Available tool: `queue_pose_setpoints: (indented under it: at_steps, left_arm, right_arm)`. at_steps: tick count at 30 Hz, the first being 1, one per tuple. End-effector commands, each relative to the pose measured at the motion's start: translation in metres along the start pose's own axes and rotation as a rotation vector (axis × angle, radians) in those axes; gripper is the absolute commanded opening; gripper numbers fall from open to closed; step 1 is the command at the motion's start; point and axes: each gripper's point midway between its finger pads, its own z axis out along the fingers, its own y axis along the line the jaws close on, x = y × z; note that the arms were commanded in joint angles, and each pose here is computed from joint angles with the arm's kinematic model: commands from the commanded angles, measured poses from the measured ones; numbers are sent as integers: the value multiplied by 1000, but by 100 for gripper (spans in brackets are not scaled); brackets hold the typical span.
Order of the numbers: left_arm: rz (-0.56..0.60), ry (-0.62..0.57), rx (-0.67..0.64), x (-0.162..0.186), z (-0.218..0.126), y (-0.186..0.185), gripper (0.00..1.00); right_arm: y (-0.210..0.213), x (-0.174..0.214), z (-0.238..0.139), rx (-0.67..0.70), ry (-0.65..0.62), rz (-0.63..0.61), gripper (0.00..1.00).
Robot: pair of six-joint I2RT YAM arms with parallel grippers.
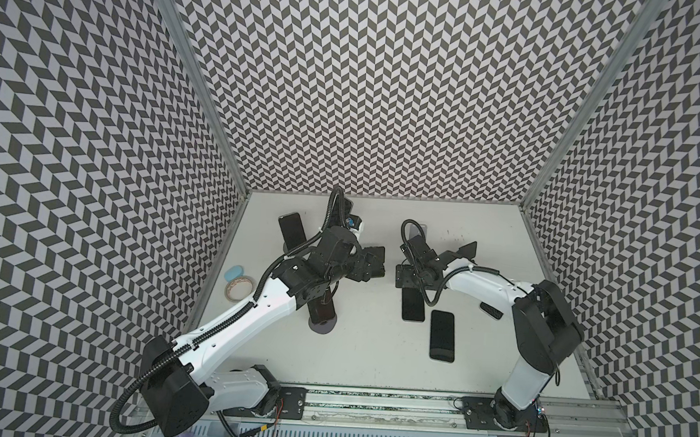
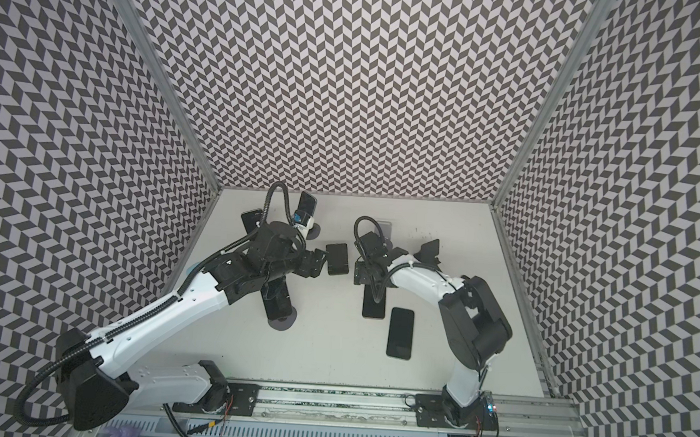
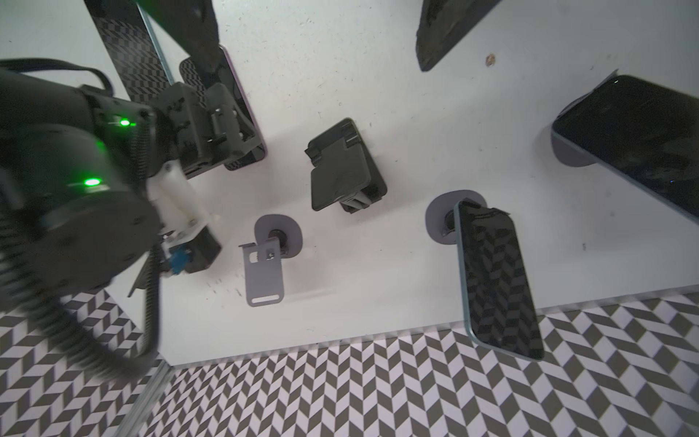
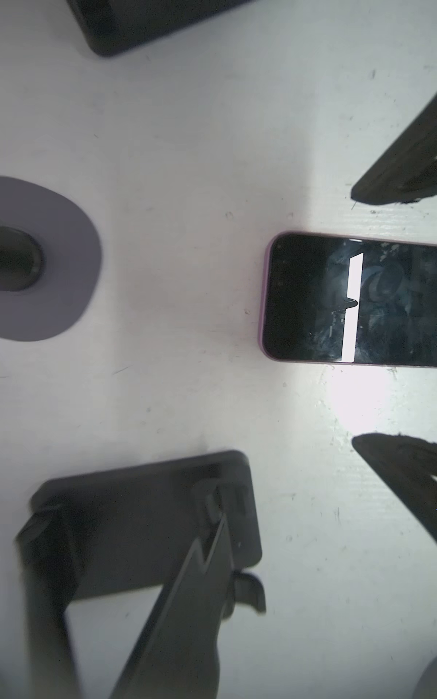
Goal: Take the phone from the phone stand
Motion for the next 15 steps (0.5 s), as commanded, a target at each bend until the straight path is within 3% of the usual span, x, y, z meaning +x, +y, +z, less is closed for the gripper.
queue_pose_setpoints:
  at_steps: [1, 8, 15]
  left_arm:
    - [-7, -73, -91, -27, -20, 17, 82]
    - [-25, -84, -173, -43, -39, 36, 82]
    - [-253, -58, -273, -18, -64, 61, 82]
  right_arm:
    - [-4, -25, -29, -15, -95, 7, 93]
    - [10, -35, -68, -142, -156, -16, 89]
    - [44, -43, -99, -290, -198, -84, 87]
